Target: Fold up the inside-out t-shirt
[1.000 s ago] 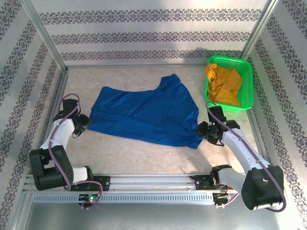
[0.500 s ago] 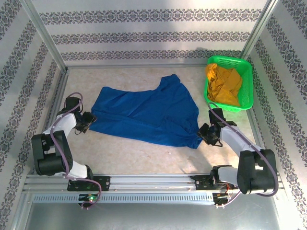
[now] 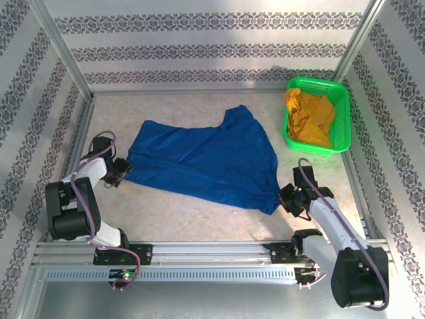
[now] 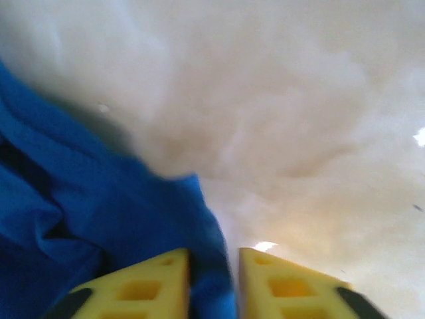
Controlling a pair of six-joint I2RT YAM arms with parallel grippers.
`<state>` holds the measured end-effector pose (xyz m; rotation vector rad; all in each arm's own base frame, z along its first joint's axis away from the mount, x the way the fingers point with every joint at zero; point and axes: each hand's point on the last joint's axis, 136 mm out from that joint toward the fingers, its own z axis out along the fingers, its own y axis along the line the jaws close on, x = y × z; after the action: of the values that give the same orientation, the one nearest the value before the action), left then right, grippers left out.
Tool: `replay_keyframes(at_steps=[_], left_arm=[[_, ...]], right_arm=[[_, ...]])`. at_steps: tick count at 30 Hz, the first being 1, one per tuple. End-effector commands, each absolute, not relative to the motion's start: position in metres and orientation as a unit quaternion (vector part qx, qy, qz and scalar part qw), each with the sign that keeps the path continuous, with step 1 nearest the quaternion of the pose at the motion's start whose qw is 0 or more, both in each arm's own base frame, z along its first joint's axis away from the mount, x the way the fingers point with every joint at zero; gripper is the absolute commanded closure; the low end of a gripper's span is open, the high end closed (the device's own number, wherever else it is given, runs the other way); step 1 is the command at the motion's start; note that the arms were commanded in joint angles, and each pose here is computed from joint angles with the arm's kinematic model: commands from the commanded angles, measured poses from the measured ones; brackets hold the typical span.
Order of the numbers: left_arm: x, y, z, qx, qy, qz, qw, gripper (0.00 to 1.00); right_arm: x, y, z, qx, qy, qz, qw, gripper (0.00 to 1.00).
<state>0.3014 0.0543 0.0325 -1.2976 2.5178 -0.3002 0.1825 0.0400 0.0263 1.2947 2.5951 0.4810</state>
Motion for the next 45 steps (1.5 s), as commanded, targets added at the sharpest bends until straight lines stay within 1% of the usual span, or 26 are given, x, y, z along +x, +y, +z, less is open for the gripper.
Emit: replay_keyframes(at_steps=[1,5,7,11,16,19,22,31,35,40,41,42,44,45], left_arm=[[0.298,0.056,0.033,-0.451,0.876,-0.091,0.145,0.45],[0.301,0.055,0.036,-0.445,0.878,-0.095,0.148,0.45],[0.301,0.055,0.035,-0.442,0.88,-0.096,0.147,0.45],[0.299,0.054,0.031,-0.439,0.883,-0.094,0.14,0.44],[0.296,0.055,0.027,-0.434,0.887,-0.086,0.132,0.44],[0.295,0.056,0.025,-0.431,0.89,-0.081,0.128,0.44],[0.294,0.056,0.024,-0.429,0.891,-0.078,0.125,0.44],[0.292,0.057,0.022,-0.427,0.893,-0.075,0.121,0.44],[0.293,0.057,0.022,-0.426,0.893,-0.075,0.123,0.44],[0.294,0.058,0.022,-0.426,0.893,-0.074,0.123,0.44],[0.294,0.058,0.022,-0.426,0.894,-0.074,0.123,0.44],[0.294,0.058,0.022,-0.426,0.893,-0.073,0.123,0.44],[0.293,0.058,0.021,-0.425,0.894,-0.072,0.122,0.44],[0.293,0.058,0.021,-0.425,0.894,-0.072,0.122,0.44]], right_arm=[[0.179,0.029,0.038,0.461,0.869,0.142,0.116,0.69],[0.218,0.027,0.081,0.4,0.886,0.15,0.179,0.69],[0.245,0.035,0.093,0.345,0.904,0.164,0.192,0.66],[0.293,0.062,0.098,0.253,0.926,0.211,0.186,0.59],[0.319,0.085,0.076,0.191,0.945,0.223,0.14,0.57],[0.323,0.099,0.065,0.157,0.956,0.218,0.12,0.57],[0.324,0.104,0.055,0.147,0.961,0.206,0.109,0.58],[0.309,0.081,0.037,0.173,0.97,0.135,0.104,0.57],[0.302,0.083,0.03,0.173,0.97,0.142,0.094,0.58],[0.297,0.09,0.023,0.172,0.97,0.147,0.084,0.61],[0.296,0.09,0.023,0.172,0.97,0.147,0.083,0.62],[0.295,0.09,0.022,0.174,0.97,0.147,0.083,0.66],[0.295,0.09,0.021,0.174,0.97,0.147,0.082,0.76],[0.296,0.09,0.021,0.174,0.97,0.147,0.083,0.83]])
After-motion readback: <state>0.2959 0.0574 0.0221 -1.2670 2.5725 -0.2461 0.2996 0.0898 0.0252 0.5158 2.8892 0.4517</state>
